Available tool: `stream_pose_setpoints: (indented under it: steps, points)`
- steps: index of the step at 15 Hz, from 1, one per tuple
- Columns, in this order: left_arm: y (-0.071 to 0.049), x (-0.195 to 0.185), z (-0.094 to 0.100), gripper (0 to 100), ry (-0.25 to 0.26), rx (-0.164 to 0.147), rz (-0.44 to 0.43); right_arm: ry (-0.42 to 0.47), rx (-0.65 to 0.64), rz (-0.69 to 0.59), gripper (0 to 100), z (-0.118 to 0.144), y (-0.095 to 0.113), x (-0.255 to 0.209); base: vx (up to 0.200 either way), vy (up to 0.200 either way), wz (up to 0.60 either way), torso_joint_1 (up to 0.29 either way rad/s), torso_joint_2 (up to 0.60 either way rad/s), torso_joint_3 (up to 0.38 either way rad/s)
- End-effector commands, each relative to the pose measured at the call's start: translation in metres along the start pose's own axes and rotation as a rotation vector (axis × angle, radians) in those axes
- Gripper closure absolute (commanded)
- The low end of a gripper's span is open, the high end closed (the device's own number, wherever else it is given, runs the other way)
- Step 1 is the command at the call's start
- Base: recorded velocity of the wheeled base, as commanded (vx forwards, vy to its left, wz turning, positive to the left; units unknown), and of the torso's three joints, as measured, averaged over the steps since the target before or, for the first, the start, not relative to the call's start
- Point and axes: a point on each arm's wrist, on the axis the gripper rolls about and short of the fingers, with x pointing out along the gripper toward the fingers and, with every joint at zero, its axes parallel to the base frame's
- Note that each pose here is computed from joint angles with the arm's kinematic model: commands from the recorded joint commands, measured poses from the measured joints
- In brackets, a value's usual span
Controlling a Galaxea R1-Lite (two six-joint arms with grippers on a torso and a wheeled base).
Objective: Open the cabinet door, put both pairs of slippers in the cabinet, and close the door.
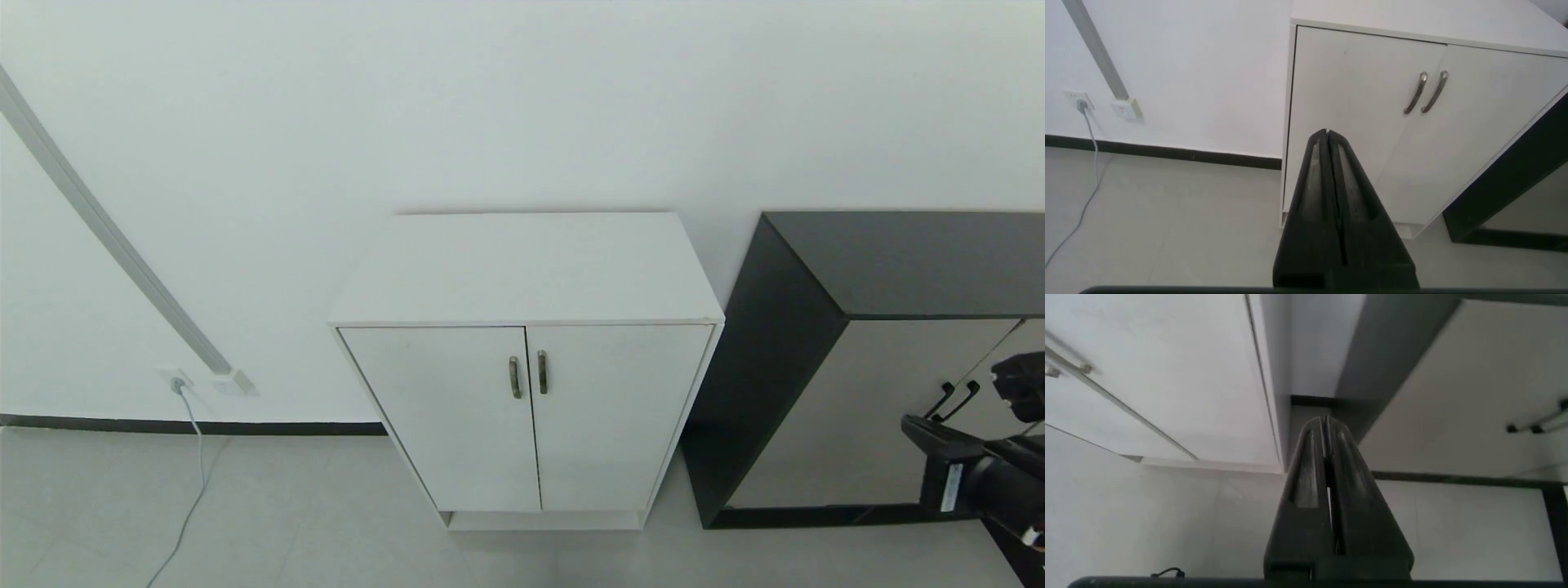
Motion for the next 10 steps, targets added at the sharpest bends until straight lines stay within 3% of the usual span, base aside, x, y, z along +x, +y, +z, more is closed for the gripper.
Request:
stream_pose_setpoints:
  steps: [1, 10]
  points:
    - [0.0, 0.0, 0.0, 100, 0.0, 0.0, 0.001, -0.026, 0.002, -0.001, 100, -0.01, -0.008, -0.03, 0.0, 0.0, 0.0, 0.0, 0.0, 0.0]
    - [0.0, 0.0, 0.0, 100, 0.0, 0.0, 0.001, 0.075, -0.024, 0.108, 100, -0.051, -0.021, -0.083, 0.0, 0.0, 0.0, 0.0, 0.0, 0.0]
